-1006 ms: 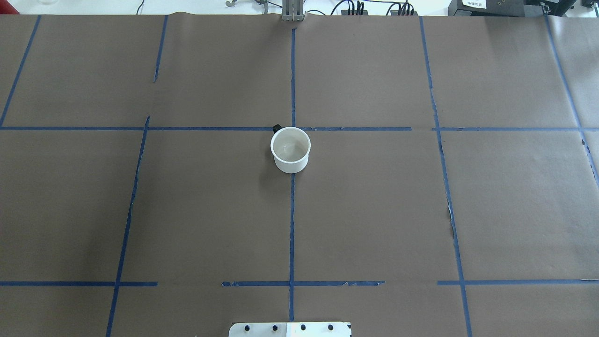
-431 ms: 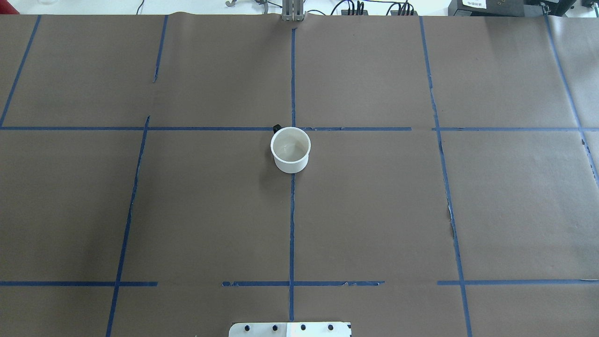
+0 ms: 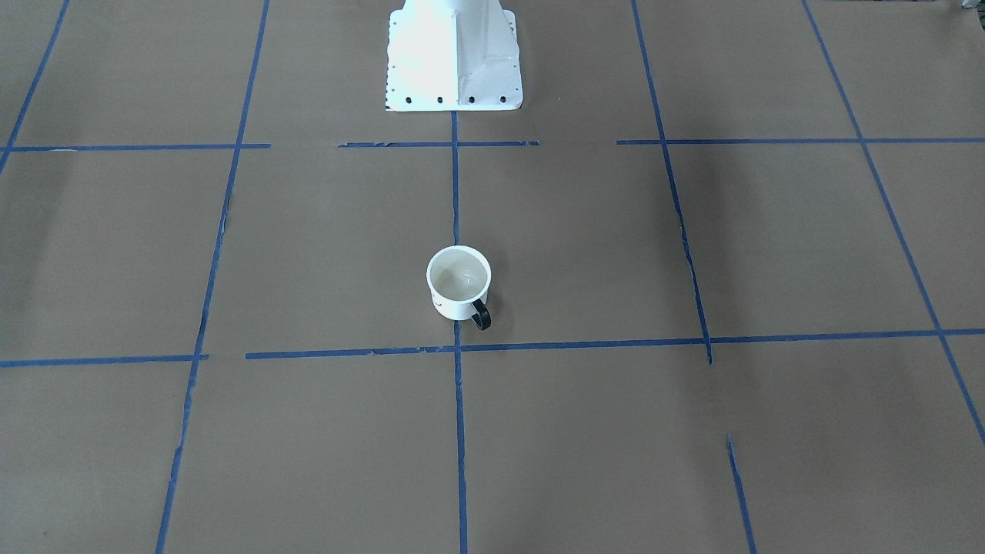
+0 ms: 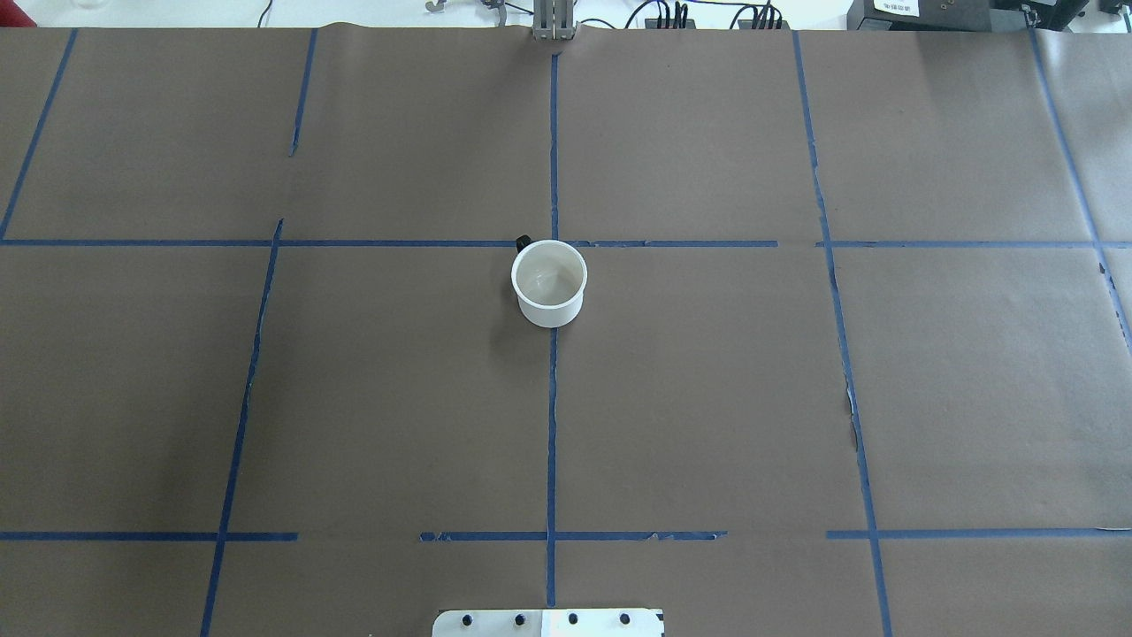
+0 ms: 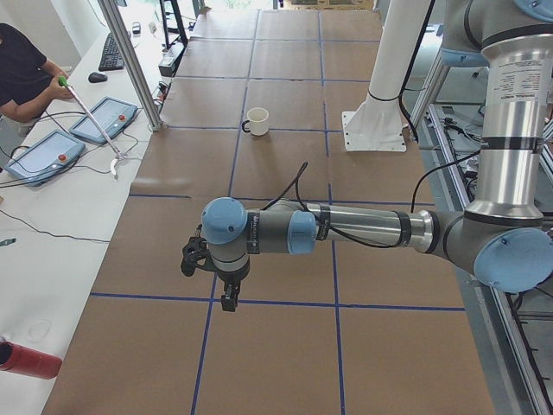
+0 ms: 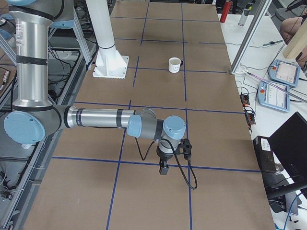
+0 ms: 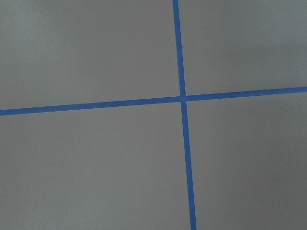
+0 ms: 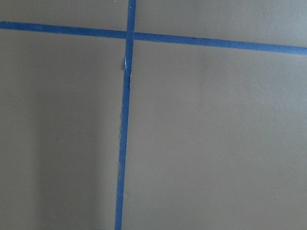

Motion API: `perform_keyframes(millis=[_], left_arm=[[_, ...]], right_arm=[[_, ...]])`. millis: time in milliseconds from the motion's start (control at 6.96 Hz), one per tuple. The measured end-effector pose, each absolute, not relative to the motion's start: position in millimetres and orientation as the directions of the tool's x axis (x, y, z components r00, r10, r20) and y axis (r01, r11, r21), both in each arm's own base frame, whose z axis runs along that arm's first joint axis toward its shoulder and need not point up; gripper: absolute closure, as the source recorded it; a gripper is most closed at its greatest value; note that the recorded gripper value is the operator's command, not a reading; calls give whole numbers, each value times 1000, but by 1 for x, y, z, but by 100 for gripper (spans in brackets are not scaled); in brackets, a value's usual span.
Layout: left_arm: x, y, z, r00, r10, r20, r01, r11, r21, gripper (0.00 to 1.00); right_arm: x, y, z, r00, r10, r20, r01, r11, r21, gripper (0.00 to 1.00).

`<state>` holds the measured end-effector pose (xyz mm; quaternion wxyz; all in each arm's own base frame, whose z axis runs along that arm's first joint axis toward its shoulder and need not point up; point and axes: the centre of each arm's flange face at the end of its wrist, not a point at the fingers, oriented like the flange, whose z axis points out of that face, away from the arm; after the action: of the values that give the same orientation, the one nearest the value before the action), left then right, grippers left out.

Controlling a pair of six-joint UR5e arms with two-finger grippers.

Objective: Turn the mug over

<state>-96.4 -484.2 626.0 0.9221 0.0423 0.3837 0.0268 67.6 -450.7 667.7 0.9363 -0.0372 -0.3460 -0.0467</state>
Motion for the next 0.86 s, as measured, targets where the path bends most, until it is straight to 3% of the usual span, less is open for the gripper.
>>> perform_keyframes(millis=[862], left_arm=[[-96,-485,626,705,86,-704,-18,994,103,0]], right_arm=[[68,-451,668,756,-62,651,113,993,-37,0]])
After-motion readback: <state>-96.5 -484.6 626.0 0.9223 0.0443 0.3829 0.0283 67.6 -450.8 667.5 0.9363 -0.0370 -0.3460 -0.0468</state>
